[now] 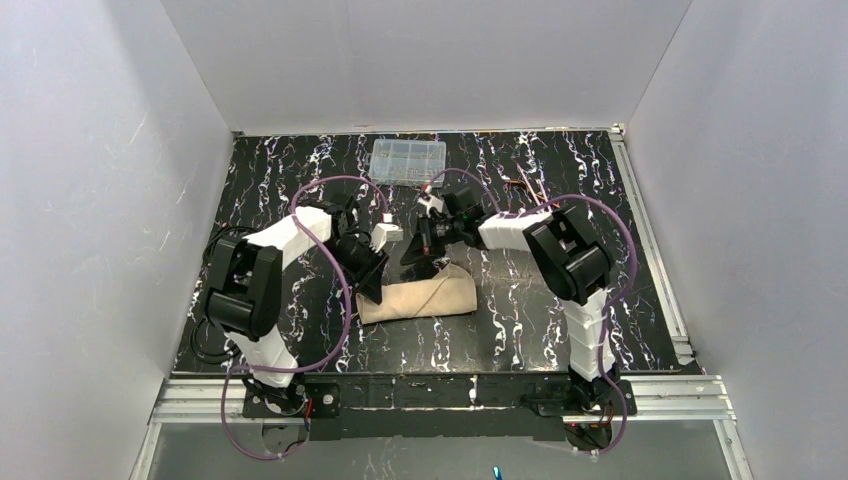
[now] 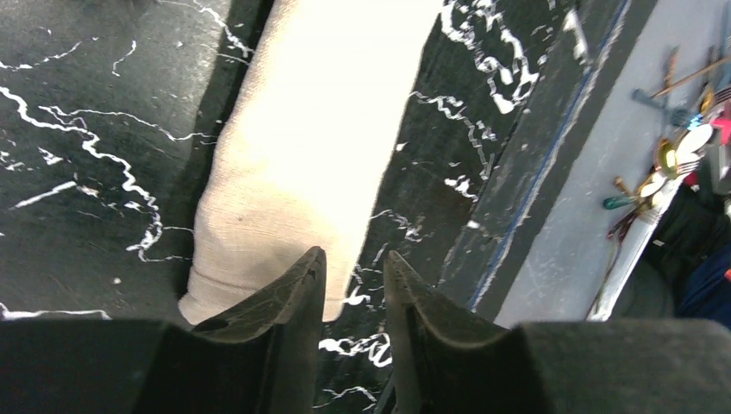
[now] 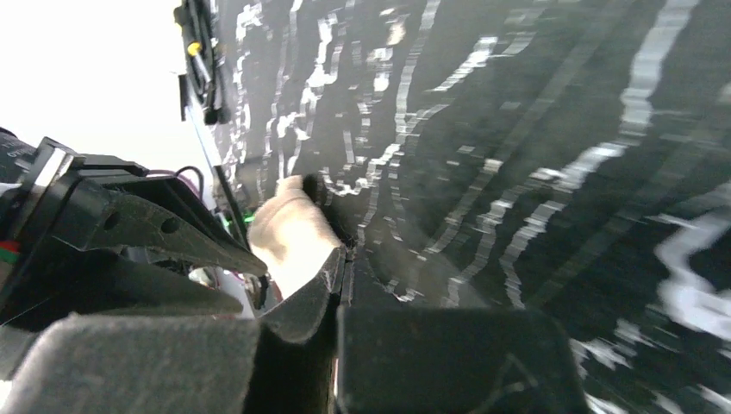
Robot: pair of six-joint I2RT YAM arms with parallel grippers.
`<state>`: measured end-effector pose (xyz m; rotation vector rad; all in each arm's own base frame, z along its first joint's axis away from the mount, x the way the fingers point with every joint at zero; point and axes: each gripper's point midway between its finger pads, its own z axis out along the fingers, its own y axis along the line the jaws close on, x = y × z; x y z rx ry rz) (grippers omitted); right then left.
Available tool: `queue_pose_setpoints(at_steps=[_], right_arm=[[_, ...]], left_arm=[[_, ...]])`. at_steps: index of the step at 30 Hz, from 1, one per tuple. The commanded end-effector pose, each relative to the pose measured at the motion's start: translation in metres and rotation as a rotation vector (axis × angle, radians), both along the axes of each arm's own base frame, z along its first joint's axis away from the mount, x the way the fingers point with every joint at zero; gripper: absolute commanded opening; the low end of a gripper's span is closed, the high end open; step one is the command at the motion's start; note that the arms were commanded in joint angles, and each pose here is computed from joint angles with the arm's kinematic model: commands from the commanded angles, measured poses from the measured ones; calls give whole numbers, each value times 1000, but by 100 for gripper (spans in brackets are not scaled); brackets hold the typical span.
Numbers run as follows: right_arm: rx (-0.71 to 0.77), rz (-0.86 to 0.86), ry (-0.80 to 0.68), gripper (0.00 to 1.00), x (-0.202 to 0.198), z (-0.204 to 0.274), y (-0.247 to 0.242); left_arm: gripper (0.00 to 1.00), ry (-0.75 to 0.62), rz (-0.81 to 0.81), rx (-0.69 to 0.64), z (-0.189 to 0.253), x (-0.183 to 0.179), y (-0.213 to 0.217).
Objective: Fold the napkin into a case and place the utensils inside
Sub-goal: Smooth out the smaller rectangle-folded napkin at the center of the board.
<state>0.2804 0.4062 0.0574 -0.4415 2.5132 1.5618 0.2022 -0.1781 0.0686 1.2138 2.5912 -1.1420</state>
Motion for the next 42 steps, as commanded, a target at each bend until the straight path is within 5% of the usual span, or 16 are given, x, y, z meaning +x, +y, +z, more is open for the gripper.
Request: queue_pose_setpoints(at_steps=[1,8,10,24,25,28,30,37,42], right_arm=[[-104,-35,-18,1,18,-6,-33],[-227,-71,75,1,0,-51,-73],[-244,-92,86,1,-2,-55,-87],[-269,-142,46,1,11,-43,-129],[-273,-131,26,5,16,-36,-128],[-262,-92,-1,41,22,-24,-124],[-268,-70,-2,51,19,-23,-125],[-214,-37,30,48,9,-20,-121],[-207,-22,69,45,3,-29,-120]], left_arm=[[26,-39,-47,69,-14,10,5],[14,-71,-85,221,-44,9,33],[0,-84,-92,241,-49,8,37],[0,-152,-144,311,-67,1,58],[0,-160,-151,313,-66,1,59],[0,-194,-169,280,-55,4,55],[0,-206,-175,244,-40,6,48],[5,-245,-162,166,11,20,31],[22,-243,-129,99,32,24,13]])
